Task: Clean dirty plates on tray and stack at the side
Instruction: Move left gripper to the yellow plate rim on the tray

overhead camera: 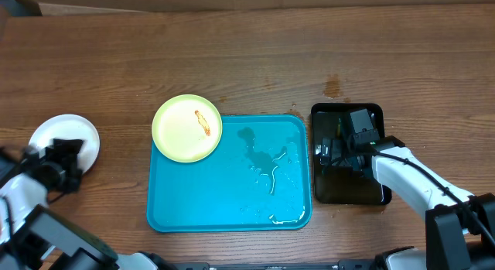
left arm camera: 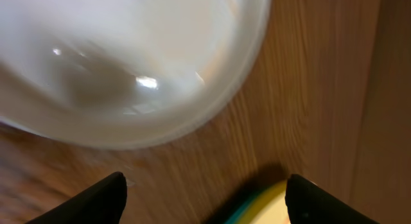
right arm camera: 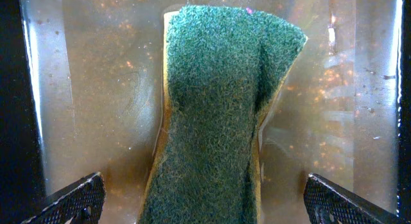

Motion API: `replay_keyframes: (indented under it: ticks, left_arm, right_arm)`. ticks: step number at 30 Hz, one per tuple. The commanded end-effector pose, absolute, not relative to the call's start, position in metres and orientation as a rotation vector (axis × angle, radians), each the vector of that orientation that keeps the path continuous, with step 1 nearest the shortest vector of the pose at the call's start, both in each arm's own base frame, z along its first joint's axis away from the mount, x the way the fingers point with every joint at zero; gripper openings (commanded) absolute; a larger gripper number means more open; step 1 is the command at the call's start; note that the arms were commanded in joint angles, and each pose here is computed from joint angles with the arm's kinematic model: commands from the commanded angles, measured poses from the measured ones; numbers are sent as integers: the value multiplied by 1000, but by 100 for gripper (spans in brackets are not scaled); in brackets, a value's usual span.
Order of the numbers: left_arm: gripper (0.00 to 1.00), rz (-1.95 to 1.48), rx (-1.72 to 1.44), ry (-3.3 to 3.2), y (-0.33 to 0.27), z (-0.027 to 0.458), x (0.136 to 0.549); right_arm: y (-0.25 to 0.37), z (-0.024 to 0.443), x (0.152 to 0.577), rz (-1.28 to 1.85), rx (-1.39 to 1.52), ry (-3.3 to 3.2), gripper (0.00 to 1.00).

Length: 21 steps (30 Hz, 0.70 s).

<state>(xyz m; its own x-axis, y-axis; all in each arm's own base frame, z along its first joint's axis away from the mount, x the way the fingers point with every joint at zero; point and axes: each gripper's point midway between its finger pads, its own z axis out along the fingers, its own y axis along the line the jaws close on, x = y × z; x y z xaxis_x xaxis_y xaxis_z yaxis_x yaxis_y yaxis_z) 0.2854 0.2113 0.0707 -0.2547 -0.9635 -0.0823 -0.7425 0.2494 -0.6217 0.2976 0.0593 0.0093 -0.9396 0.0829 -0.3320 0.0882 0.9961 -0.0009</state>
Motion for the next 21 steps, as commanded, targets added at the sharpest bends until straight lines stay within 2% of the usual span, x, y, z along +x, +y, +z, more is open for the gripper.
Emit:
replay_keyframes:
  ticks: [1, 5, 11, 21]
  left_arm:
    - [73, -656, -1229, 2306, 149, 89, 313]
    - [82, -354, -1088, 2647, 101, 57, 302]
    - [80, -242, -777, 2800, 52, 44, 316]
    - [77, -203, -656, 2876, 28, 21, 323]
  right_arm:
    - [57, 8, 297, -32, 127, 2801, 100]
    - [57, 8, 297, -32, 127, 2802, 100]
    - [57, 8, 297, -32, 127, 2801, 100]
    - [57, 8, 297, -32, 127, 2802, 100]
